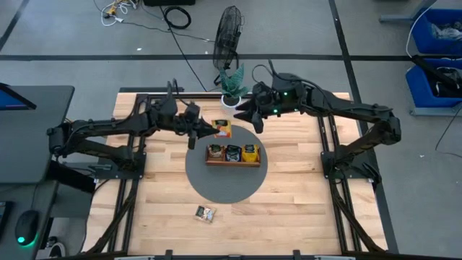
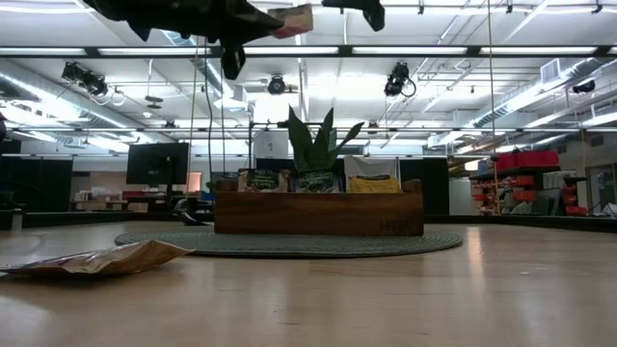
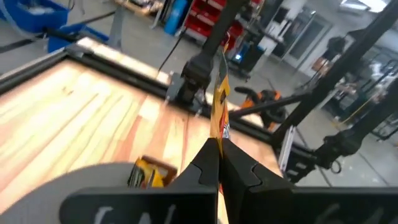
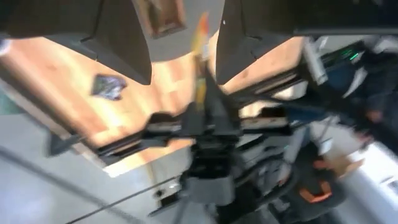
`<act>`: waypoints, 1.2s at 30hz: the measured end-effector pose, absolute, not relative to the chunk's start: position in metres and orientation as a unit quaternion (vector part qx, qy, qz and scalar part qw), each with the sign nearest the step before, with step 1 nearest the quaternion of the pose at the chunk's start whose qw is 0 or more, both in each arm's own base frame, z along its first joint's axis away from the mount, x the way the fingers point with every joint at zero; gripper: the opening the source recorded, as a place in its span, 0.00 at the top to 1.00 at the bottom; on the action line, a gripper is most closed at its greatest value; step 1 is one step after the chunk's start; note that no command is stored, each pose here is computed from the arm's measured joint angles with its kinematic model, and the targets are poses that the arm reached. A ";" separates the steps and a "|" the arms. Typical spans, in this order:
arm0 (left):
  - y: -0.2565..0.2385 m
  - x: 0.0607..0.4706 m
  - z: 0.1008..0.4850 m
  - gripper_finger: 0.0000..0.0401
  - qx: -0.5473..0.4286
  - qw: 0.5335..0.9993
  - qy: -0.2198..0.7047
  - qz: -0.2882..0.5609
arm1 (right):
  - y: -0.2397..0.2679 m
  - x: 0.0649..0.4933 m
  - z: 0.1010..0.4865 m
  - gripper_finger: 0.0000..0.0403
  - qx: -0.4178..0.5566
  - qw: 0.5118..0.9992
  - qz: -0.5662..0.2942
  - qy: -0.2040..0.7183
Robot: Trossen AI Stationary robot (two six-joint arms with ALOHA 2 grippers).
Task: Pick & Place Tea
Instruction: Put the yellow tea bag into the right section of the wooden organizer
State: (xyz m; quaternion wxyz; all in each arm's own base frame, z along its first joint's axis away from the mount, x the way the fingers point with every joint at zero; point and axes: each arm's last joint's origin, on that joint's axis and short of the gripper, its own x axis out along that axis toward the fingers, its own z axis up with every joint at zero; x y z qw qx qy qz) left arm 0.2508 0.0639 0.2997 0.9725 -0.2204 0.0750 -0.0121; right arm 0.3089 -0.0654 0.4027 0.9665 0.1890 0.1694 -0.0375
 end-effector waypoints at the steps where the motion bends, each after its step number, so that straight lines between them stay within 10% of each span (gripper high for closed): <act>1: 0.064 0.251 0.298 0.99 -0.223 0.971 0.082 -0.007 | -0.065 0.310 0.401 0.53 0.192 0.965 -0.024 0.175; 25: 0.060 0.252 0.290 1.00 -0.209 0.971 0.118 -0.002 | -0.069 0.354 0.354 0.53 0.218 0.947 0.005 0.237; 36: 0.060 0.251 0.289 1.00 -0.211 0.970 0.125 0.000 | -0.070 0.356 0.355 0.73 0.222 0.948 0.020 0.225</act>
